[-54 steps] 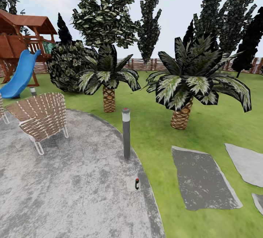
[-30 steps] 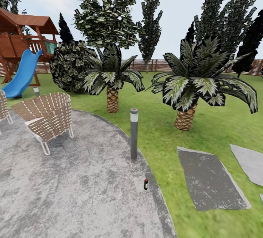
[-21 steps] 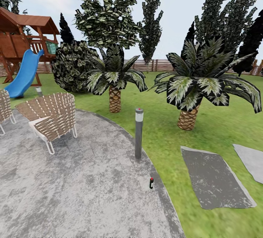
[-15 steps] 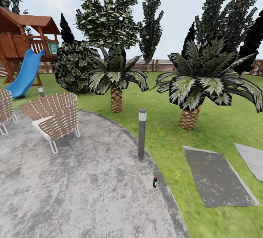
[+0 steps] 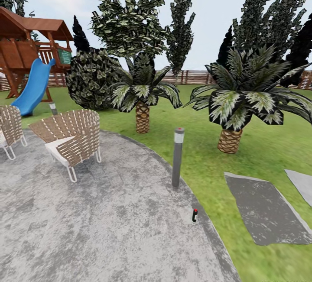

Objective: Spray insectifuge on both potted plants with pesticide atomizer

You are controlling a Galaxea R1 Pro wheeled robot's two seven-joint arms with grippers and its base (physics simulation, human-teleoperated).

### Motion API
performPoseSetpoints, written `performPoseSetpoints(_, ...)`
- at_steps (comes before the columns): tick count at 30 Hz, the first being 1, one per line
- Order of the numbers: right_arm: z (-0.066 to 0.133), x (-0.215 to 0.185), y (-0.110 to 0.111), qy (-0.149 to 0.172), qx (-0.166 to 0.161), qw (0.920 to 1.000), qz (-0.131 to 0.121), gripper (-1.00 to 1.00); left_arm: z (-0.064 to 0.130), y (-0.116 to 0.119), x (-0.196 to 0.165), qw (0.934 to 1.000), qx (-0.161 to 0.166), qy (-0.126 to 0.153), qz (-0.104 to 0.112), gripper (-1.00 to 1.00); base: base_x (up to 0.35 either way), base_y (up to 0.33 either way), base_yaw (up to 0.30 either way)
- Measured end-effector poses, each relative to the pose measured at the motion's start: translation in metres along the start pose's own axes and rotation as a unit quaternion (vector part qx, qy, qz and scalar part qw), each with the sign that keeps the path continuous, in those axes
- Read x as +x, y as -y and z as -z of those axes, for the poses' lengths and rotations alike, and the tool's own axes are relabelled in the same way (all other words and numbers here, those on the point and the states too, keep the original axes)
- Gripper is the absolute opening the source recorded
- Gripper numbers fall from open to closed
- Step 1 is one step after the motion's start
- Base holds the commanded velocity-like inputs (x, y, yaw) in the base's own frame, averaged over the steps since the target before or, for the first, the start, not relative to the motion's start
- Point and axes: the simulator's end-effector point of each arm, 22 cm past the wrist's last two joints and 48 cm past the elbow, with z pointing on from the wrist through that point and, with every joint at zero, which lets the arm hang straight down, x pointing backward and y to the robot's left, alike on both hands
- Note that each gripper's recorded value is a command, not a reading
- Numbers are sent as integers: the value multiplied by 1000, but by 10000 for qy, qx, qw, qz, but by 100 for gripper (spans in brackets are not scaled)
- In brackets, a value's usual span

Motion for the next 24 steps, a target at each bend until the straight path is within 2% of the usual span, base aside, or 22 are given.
performPoseSetpoints(3, 0, 0, 0, -1, 1, 10000, -2, 100, 0, -2, 1, 10000, -12, 13, -5, 100, -28, 302, -116)
performPoseSetpoints(9, 0, 0, 1, 0, 9, 10000, -4, 100, 0, -3, 1, 10000, -24, 18, 6, 100, -61, 243, -269)
performPoseSetpoints(24, 0, 0, 12, 2, 66, 10000, 45, 100, 1, -3, 2, 10000, -18, 11, 7, 100, -3, 11, -299)
